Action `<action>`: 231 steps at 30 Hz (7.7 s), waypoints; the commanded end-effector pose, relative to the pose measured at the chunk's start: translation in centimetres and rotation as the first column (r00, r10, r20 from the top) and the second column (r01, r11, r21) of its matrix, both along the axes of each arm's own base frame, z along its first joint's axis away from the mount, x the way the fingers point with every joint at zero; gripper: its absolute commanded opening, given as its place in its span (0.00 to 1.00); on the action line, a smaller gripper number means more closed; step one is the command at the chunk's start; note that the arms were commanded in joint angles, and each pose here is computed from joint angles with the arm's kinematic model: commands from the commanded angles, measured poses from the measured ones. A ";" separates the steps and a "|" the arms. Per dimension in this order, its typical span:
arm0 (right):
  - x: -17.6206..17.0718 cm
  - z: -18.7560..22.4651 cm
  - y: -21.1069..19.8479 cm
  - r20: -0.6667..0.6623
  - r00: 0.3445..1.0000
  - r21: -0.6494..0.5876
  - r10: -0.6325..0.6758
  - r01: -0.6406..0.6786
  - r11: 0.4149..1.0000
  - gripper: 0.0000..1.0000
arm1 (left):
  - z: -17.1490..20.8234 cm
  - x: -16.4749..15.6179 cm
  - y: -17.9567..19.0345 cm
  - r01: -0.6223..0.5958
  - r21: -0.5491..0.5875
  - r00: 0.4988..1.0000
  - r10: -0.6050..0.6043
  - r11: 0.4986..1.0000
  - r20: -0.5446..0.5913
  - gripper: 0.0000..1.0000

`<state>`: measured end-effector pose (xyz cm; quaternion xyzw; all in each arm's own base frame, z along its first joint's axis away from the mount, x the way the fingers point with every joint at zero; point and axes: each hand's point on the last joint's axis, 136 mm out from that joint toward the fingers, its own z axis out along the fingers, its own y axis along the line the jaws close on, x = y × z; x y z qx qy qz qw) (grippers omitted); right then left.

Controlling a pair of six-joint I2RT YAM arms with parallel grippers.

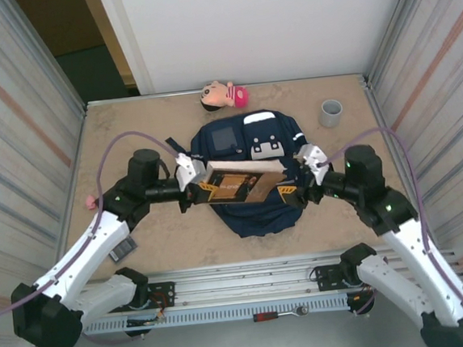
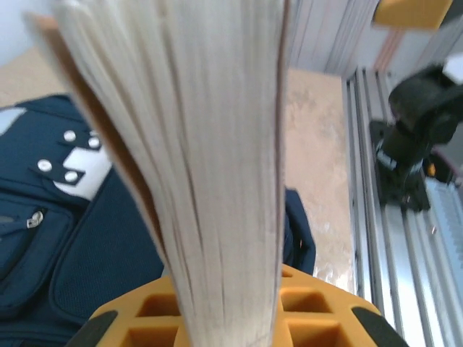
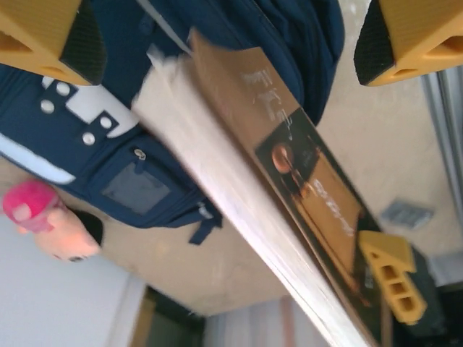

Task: Pack the student bag

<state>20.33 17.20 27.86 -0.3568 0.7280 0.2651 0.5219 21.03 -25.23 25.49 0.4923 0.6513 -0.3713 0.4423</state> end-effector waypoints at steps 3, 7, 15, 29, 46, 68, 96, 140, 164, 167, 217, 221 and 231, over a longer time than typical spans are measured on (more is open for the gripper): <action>0.5 2.6 -1.0 -0.093 0.990 0.423 -0.102 0.132 0.896 0.99 | 7.4 -2.4 -0.9 0.132 -0.252 0.989 -0.112 0.959 0.093 0.00; -0.1 1.9 -1.4 -0.122 0.988 0.526 -0.099 0.149 0.837 0.99 | 7.6 -2.4 -1.2 0.144 -0.277 0.989 -0.133 0.950 0.059 0.00; -1.2 2.0 0.1 -0.156 0.987 0.552 0.033 0.059 0.832 0.99 | 8.6 -2.9 -1.8 0.211 -0.312 0.976 -0.217 0.926 0.014 0.00; -3.4 5.9 3.0 -0.075 0.946 0.530 0.315 -0.230 0.816 0.00 | 8.2 -1.2 -2.3 0.153 -0.307 0.984 -0.175 0.939 -0.043 0.15; 5.8 -6.1 -10.8 -0.704 0.419 0.130 -0.573 0.869 0.477 0.00 | -0.4 4.1 -2.4 -0.268 0.309 0.924 0.152 0.913 0.352 0.83; 3.5 -7.9 -15.1 -0.788 0.241 0.079 -0.567 0.952 0.295 0.00 | -11.9 5.9 -13.3 -0.020 0.564 0.950 -0.161 0.825 0.268 0.92; 3.1 -3.9 -15.0 -0.756 0.320 0.156 -0.571 0.936 0.316 0.00 | -13.8 7.0 -12.8 -0.085 0.606 0.980 -0.044 0.791 0.195 0.00; -2.2 -2.2 -9.4 -0.914 0.336 0.205 -0.226 0.866 0.457 0.00 | 5.6 11.8 -7.8 -0.481 0.105 0.858 0.492 0.871 -0.149 0.00; 9.0 -3.0 1.3 -0.790 0.601 0.549 -0.120 0.781 0.299 0.00 | 8.2 12.3 -8.1 -0.411 -0.036 0.881 0.387 0.911 -0.273 0.00; 10.3 -3.4 2.0 -0.802 0.587 0.543 -0.115 0.795 0.269 0.00 | 8.5 12.1 -8.2 -0.396 -0.050 0.888 0.368 0.917 -0.277 0.00; 6.5 -12.2 -1.5 -0.905 0.147 -0.075 -0.400 0.869 0.489 0.91 | 4.1 12.2 -5.7 -0.385 0.029 0.901 0.382 0.923 -0.205 0.00; 4.6 -8.4 -4.7 -0.884 0.198 -0.066 -0.424 0.844 0.532 0.90 | 2.6 11.6 -6.5 -0.355 0.061 0.912 0.360 0.933 -0.195 0.00; 4.5 -1.5 -8.2 -0.801 0.336 -0.047 -0.495 0.790 0.612 0.87 | -6.7 7.8 -11.1 -0.159 0.296 0.967 0.208 0.942 -0.145 0.00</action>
